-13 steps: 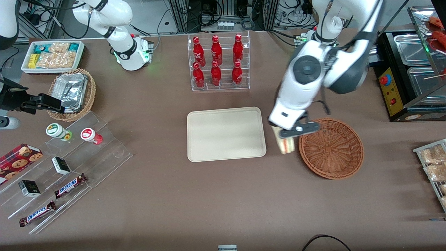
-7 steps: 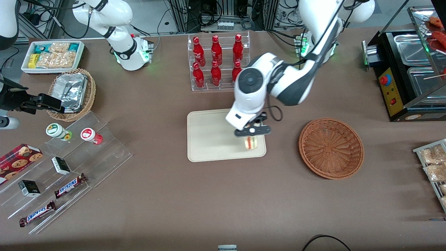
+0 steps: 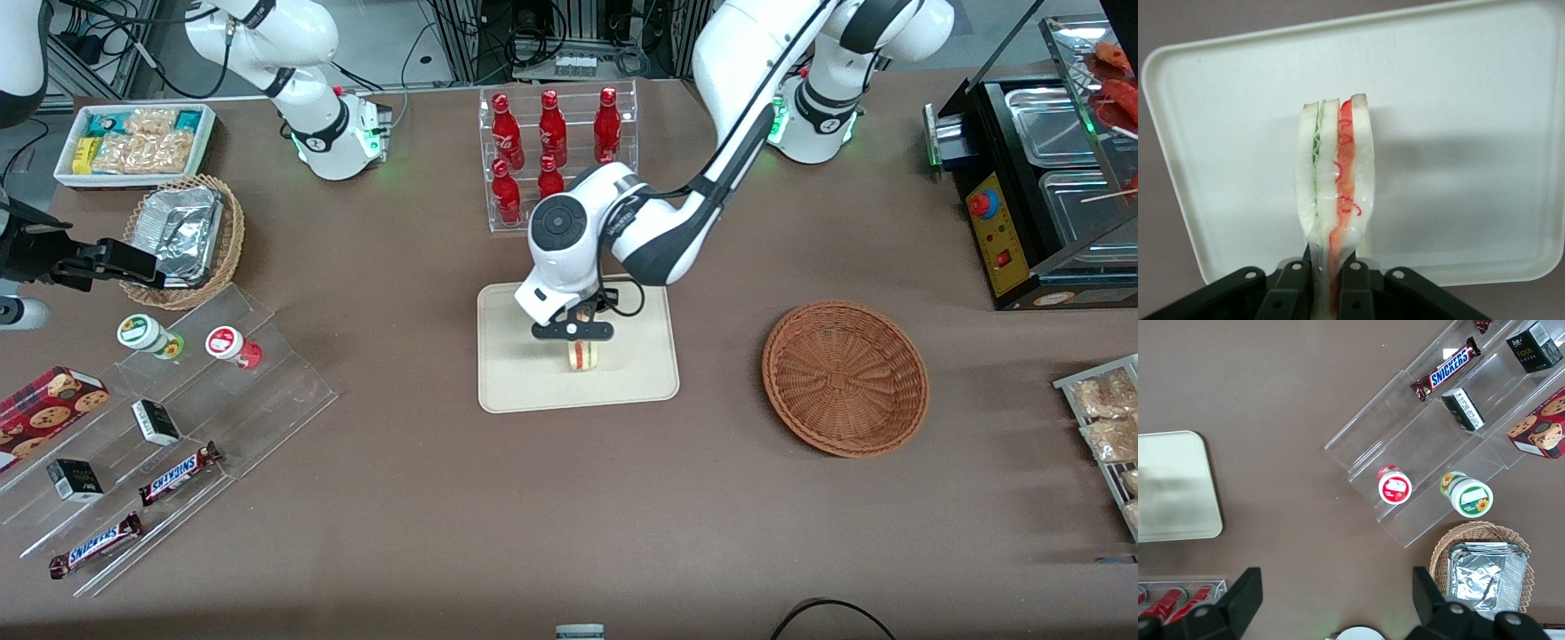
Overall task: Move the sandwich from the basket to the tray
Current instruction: 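Lower the sandwich onto the tray and open the left gripper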
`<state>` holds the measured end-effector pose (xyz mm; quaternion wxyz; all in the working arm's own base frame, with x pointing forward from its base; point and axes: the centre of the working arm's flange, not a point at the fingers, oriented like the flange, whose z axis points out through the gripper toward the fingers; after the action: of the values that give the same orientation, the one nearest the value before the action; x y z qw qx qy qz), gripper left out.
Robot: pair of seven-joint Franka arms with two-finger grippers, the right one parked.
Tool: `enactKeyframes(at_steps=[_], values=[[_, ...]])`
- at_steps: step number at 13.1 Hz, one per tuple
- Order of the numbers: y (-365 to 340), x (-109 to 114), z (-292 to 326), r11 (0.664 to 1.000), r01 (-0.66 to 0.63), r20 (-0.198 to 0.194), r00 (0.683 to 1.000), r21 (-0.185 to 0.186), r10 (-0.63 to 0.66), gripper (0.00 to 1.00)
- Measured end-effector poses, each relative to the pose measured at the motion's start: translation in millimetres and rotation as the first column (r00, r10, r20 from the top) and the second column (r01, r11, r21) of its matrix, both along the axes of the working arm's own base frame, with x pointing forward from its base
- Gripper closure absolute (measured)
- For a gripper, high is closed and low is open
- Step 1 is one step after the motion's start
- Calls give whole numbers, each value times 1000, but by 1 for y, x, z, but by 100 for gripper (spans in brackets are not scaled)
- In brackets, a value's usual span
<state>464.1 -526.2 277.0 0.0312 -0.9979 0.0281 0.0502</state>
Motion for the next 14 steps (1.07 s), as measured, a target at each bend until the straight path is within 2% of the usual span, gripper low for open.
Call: enactKeyframes(at_steps=[4, 7, 11, 14], values=[[-2, -4, -16, 1000, -14, -36, 999, 0, 13, 85], [-4, -3, -28, 999, -28, -31, 999, -14, 28, 85], [-4, -3, -40, 999, -38, -36, 999, -9, 37, 85], [-5, 0, -36, 999, -40, -29, 999, -18, 39, 57]])
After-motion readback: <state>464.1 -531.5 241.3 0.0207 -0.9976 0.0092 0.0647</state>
